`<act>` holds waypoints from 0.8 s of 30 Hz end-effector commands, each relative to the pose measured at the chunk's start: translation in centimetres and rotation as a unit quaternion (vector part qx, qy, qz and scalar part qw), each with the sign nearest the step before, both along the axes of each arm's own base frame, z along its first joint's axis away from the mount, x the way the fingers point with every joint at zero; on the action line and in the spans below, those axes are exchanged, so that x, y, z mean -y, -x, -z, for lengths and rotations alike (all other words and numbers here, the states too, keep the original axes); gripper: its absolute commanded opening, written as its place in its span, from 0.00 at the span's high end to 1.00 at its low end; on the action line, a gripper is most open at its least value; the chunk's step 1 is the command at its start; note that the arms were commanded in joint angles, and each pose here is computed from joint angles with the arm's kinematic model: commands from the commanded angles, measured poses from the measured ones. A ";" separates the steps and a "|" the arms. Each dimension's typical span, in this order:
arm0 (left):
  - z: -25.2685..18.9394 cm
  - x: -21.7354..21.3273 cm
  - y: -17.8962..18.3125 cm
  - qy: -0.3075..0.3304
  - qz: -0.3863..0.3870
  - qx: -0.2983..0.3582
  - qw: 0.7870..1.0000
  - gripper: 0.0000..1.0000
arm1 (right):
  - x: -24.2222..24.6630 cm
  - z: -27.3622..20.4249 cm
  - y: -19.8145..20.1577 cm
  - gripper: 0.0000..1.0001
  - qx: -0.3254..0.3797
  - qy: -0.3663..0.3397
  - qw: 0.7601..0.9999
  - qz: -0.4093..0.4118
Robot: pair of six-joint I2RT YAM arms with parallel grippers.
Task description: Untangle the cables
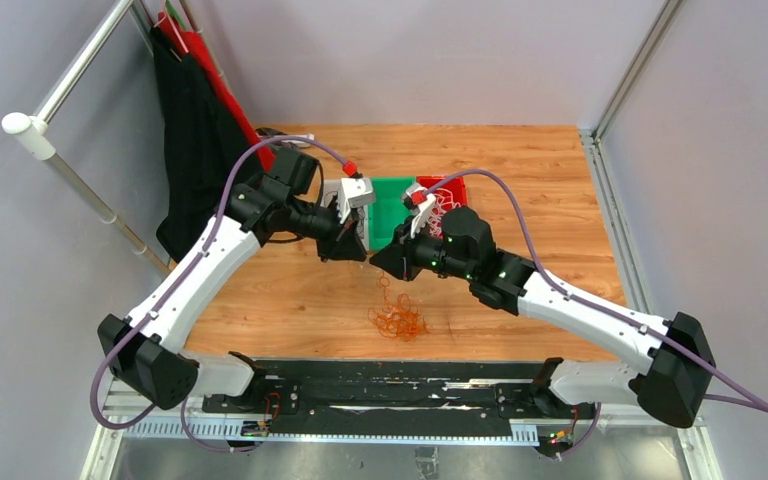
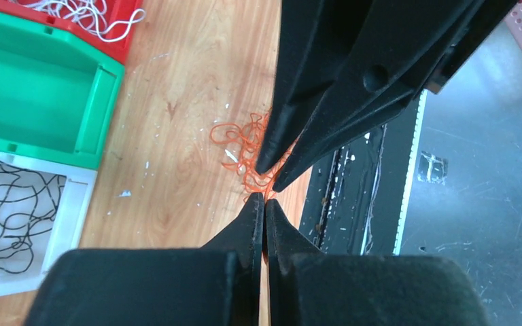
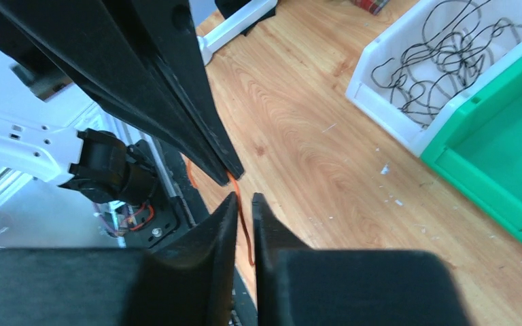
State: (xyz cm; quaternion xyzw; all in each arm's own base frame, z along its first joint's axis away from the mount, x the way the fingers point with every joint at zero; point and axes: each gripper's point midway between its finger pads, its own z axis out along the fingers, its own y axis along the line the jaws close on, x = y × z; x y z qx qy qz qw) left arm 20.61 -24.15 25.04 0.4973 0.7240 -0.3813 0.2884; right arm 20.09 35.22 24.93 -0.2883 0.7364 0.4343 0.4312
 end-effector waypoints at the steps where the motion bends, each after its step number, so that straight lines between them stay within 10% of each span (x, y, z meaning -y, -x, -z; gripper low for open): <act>1: -3.1 -0.4 0.2 0.011 -0.009 0.036 0.999 0.99 | 0.0 -0.6 -0.1 0.78 0.021 -0.020 1.000 0.011; 9: -7.0 -0.5 -0.2 0.029 -0.032 0.062 0.997 0.99 | -1.0 1.5 -1.2 0.43 0.030 -0.043 0.998 0.025; 24: -15.8 -0.7 0.7 0.085 -0.023 0.154 0.984 1.00 | -3.8 9.7 -3.0 0.54 -0.003 -0.008 0.999 0.050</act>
